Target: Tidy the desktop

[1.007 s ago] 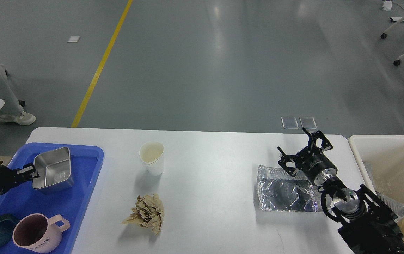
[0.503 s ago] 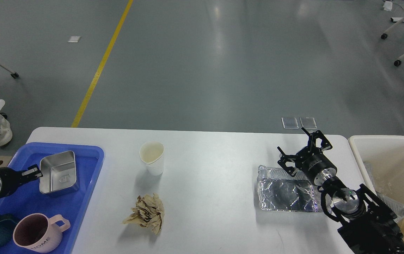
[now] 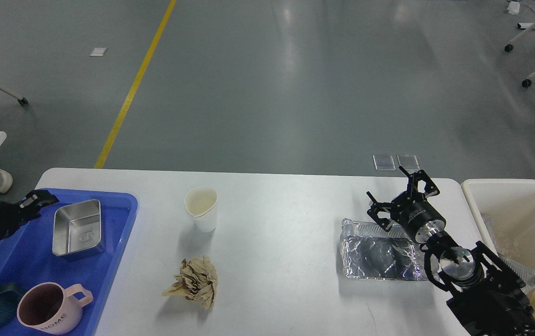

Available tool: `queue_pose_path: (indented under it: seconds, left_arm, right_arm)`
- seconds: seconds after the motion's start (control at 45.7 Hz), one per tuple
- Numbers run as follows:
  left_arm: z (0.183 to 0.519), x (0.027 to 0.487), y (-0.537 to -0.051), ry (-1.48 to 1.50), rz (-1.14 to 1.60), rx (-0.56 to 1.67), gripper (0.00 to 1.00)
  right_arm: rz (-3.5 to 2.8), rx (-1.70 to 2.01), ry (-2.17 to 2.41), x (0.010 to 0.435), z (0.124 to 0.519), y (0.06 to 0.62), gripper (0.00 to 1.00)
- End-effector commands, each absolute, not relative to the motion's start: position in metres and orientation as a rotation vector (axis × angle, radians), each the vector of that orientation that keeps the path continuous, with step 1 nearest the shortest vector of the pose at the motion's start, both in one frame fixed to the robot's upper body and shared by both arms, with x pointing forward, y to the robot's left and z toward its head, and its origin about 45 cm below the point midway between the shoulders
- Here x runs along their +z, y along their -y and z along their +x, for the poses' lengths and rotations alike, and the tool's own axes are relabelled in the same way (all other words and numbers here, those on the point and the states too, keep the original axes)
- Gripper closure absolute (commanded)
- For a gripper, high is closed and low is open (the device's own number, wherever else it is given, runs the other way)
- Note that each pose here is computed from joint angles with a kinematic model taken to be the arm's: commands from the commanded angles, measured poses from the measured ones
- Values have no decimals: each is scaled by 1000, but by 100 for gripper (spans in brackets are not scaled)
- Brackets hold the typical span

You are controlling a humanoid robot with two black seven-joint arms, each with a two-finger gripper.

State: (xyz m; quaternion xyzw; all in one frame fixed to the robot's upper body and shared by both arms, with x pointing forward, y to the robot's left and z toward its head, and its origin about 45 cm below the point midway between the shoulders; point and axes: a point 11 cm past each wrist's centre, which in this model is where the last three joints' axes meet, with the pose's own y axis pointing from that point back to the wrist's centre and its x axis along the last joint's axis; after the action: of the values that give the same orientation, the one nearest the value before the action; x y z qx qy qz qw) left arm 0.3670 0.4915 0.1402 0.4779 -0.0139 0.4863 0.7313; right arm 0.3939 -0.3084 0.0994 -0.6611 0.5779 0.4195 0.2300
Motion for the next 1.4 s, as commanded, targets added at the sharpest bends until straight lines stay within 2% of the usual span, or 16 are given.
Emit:
queue_pose_path:
  seconds: [0.0,0.175,0.438,0.503,0.547,0.701,0.963,1.116,1.379]
  left_arm:
    - [387,164,-472,44,872,1106,28]
    - [418,201,-448,93,735,1138,28]
    - [450,253,-430,50,346,1280,28]
    - [455,264,-428,37,256,1306,19]
    - [458,265,-424,26,238,1311,14]
    - [466,262,-404,9,190,1309,10]
    - [482,262,-389,-141,-91,1500,10]
    - [485,251,-366,-212,-142,1467,6]
    - [491,249,-335,-266,-231,1439,5]
  right_arm:
    - [-1820,1153,-1587,100,394,308,0]
    - [-1822,1146,-1587,102,396,309,0]
    - [-1822,1145,-1593,103,397,310,0]
    - [-1820,1141,-1601,104,398,312,0]
    - [-1822,1136,-1605,105,398,314,0]
    - [-1825,1127,-1617,107,398,320,0]
    - [-1826,1103,-1643,111,399,333,0]
    - [-1828,1090,-1655,113,400,339,0]
    - [-1832,1060,-1687,121,403,352,0]
